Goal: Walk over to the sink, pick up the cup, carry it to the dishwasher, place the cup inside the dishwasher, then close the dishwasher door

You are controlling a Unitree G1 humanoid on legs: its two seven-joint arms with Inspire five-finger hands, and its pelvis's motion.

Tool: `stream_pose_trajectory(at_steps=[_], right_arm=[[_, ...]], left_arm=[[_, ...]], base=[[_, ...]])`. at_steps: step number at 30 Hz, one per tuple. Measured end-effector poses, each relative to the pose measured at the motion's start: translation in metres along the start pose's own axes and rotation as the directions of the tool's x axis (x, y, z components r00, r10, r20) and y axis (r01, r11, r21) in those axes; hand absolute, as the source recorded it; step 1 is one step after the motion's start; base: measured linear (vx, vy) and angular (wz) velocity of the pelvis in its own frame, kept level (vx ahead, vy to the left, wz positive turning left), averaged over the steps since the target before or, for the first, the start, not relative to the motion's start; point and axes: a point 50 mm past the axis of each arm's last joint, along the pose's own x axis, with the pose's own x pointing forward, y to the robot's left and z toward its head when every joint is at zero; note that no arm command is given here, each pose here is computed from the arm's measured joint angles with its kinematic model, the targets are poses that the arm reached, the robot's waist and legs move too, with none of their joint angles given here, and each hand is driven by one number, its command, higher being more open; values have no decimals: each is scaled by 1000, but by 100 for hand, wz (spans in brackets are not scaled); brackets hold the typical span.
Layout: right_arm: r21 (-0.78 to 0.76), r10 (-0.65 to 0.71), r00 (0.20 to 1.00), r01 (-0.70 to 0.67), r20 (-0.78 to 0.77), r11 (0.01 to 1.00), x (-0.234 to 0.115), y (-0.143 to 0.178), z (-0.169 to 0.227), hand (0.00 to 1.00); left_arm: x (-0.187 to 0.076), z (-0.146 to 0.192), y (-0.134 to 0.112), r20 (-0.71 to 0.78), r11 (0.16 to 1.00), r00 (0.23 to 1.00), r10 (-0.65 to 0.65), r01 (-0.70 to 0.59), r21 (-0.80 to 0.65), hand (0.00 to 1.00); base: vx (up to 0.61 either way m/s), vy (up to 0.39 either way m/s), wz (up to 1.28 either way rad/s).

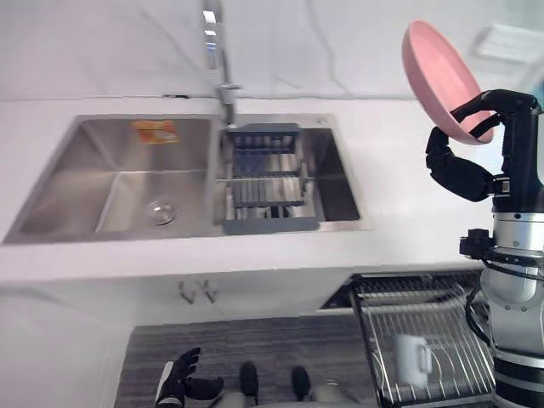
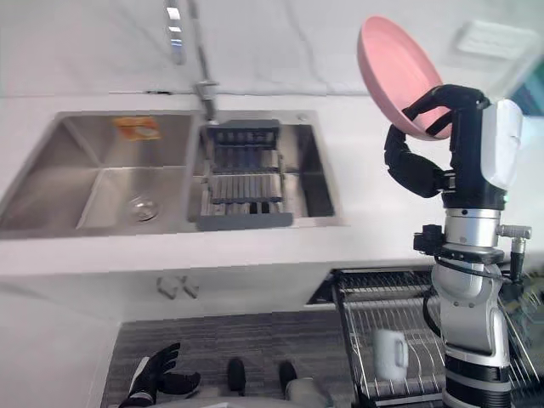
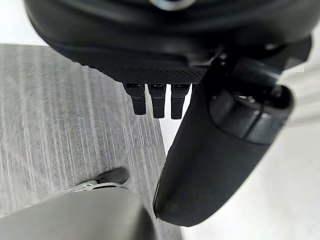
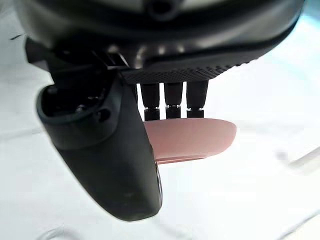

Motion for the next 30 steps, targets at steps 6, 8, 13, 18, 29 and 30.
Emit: stream_pose_trajectory(at_steps=[6, 8, 13, 18, 29, 30], right_arm=[[18, 25, 987, -22, -156, 1000, -35, 7, -15, 30], [0, 51, 979, -52, -198, 999, -46, 6, -21, 30], [-94, 17, 906, -62, -424, 994, -79, -9, -60, 30], [-101, 31, 793, -116, -608, 988, -111, -5, -89, 30], [65, 200, 704, -214, -682, 975, -133, 17, -100, 30], [77, 217, 703, -226, -677, 971, -130, 21, -102, 30]], left_arm=[[11, 23, 3, 61, 1000, 998, 12, -12, 2, 90], [13, 30, 3, 82, 1000, 997, 13, -13, 1, 90], [11, 35, -25, 95, 998, 994, -54, 57, -28, 90], [10, 34, -32, 87, 997, 994, -67, 71, -39, 90], [9, 45, -43, 134, 994, 987, -94, 100, -40, 90], [9, 46, -44, 137, 994, 986, -100, 105, -31, 90]], base=[[-24, -24, -113], [49, -127, -65], [36, -129, -34], [129, -33, -39], [-14, 13, 9], [-84, -21, 24]])
